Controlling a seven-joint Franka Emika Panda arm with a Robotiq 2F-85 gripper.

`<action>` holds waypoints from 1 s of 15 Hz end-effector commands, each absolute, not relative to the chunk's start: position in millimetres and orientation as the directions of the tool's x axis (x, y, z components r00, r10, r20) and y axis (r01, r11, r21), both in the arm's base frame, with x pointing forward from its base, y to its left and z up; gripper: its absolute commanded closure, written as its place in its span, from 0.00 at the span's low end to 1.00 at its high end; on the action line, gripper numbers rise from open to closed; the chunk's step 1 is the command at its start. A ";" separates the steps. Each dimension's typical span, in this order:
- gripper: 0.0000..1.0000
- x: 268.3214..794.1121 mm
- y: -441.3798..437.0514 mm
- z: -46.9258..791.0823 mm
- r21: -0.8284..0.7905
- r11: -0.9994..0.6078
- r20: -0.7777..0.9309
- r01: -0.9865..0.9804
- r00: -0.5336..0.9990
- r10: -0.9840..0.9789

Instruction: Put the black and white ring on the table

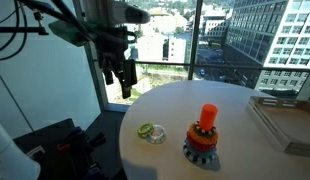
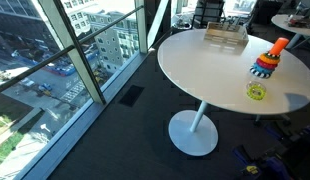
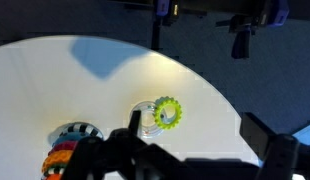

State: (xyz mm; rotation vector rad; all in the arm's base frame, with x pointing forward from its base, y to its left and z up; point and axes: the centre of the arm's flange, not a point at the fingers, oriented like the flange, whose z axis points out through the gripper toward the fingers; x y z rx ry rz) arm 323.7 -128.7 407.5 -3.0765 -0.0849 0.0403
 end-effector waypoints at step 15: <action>0.00 447.6 -188.7 400.8 -0.022 -0.926 0.034 -0.378 0.925 -0.379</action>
